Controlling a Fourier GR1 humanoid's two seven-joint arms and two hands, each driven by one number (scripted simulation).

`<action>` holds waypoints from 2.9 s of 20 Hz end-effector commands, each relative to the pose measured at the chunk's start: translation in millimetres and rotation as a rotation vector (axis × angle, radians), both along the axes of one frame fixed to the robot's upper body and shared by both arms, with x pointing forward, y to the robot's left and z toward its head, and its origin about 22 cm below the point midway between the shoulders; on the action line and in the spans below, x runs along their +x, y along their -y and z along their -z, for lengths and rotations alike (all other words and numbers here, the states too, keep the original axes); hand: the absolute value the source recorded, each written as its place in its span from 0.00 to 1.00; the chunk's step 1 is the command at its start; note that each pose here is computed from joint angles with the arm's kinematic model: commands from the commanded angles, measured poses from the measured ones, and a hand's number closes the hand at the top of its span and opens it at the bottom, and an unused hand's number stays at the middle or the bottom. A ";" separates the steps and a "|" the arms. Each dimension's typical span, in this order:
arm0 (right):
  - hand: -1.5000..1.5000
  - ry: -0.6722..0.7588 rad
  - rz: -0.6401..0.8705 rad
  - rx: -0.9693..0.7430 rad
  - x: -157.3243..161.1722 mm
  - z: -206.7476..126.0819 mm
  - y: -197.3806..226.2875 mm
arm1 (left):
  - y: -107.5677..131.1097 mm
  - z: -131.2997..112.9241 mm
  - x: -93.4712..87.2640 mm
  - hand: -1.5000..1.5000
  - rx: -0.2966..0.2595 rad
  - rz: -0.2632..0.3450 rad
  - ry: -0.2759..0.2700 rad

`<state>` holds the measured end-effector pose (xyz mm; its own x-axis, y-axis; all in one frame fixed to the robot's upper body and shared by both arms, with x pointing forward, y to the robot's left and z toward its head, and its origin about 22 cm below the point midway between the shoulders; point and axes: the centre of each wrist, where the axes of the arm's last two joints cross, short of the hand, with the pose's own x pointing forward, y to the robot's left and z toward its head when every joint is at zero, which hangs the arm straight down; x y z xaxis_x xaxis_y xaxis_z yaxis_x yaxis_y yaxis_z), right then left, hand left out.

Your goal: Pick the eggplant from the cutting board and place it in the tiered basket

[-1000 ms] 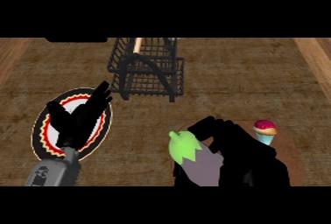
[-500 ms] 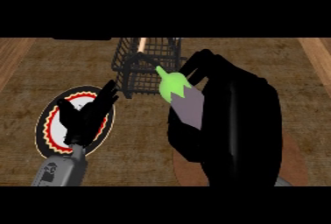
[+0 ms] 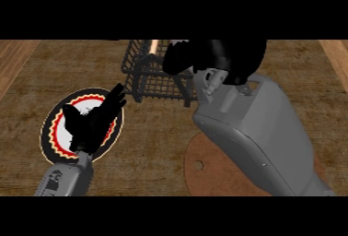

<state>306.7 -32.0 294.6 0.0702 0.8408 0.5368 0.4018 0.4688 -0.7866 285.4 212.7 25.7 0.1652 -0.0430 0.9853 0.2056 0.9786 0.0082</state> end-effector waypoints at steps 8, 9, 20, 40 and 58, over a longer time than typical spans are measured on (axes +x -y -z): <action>1.00 -0.059 0.078 0.147 82.5 14.8 -24.6 | 13.7 6.0 -2.5 0.50 -0.004 0.029 -0.010; 1.00 -0.064 0.088 0.161 86.9 17.7 -29.0 | 25.8 0.2 2.3 0.50 -0.015 0.037 0.002; 0.00 0.013 -0.037 0.496 117.4 45.2 -14.1 | 18.7 -18.2 17.0 0.50 0.008 0.070 0.038; 0.00 0.285 0.149 0.677 134.2 31.9 -20.6 | 7.2 8.6 1.8 0.50 0.003 -0.027 -0.015; 0.00 0.025 -0.094 0.578 47.3 82.6 104.8 | -46.9 16.5 -20.5 0.50 -0.004 -0.182 -0.054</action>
